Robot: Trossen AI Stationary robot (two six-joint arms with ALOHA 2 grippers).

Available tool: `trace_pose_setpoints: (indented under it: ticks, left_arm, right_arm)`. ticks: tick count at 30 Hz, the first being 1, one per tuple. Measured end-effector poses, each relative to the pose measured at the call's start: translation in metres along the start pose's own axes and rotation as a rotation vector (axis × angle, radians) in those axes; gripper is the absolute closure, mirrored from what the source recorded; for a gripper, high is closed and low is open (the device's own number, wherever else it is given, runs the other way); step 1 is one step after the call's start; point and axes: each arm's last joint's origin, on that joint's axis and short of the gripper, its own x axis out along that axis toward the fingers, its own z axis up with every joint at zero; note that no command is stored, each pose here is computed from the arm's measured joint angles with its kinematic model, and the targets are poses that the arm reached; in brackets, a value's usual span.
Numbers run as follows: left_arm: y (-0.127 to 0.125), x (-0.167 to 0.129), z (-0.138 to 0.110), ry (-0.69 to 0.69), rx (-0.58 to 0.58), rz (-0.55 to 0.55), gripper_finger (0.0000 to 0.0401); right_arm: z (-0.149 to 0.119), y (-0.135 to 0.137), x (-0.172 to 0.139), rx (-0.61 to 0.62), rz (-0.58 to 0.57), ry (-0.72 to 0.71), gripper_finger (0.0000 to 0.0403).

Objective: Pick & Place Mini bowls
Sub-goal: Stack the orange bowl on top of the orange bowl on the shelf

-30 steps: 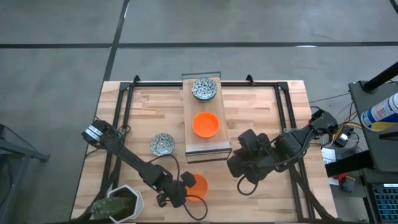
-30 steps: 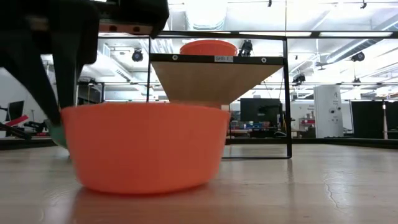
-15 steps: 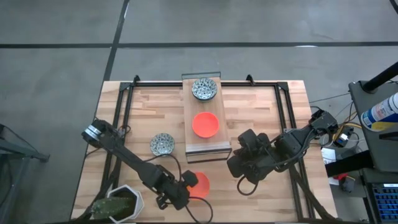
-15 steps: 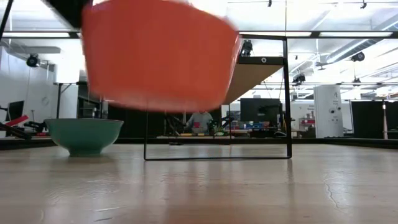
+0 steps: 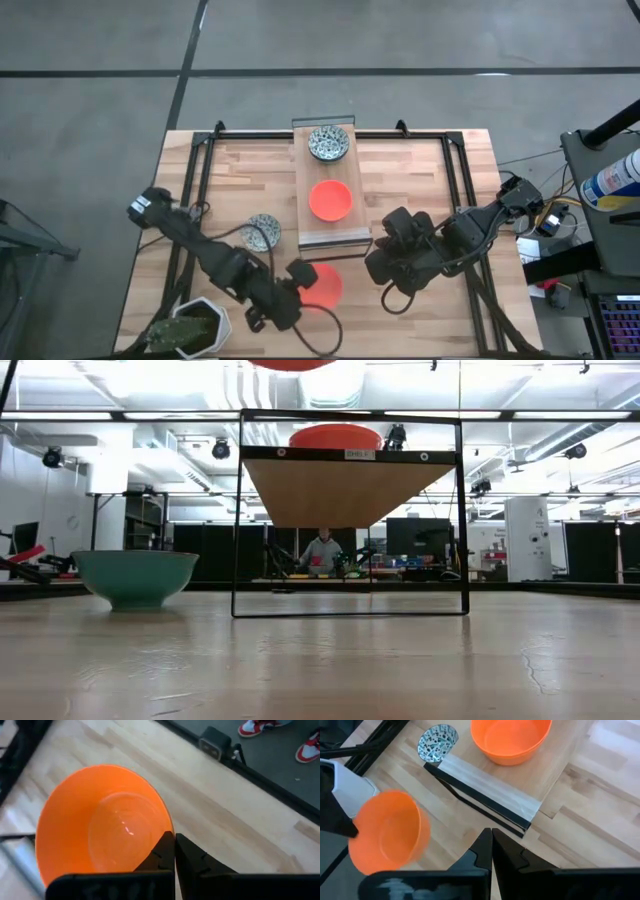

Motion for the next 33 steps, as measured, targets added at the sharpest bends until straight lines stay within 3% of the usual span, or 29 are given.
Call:
trace_pose_setpoints:
  ticks: [12,23,28,33]
  left_arm:
    - [0.065,-0.036,-0.034,0.119,-0.150,0.113,0.0401]
    - [0.142,-0.054,-0.089,0.168,-0.335,0.250,0.0401]
    - [0.161,-0.049,-0.111,0.180,-0.405,0.274,0.0401]
    - [0.164,-0.048,-0.110,0.148,-0.419,0.272,0.0401]
  right_arm:
    - [0.000,0.000,0.000,-0.010,-0.004,-0.025,0.0394]
    - [0.000,0.000,0.000,-0.030,-0.006,-0.025,0.0394]
    - [0.000,0.000,0.000,-0.034,-0.007,-0.031,0.0394]
    - [0.001,0.000,0.000,-0.038,-0.009,-0.049,0.0394]
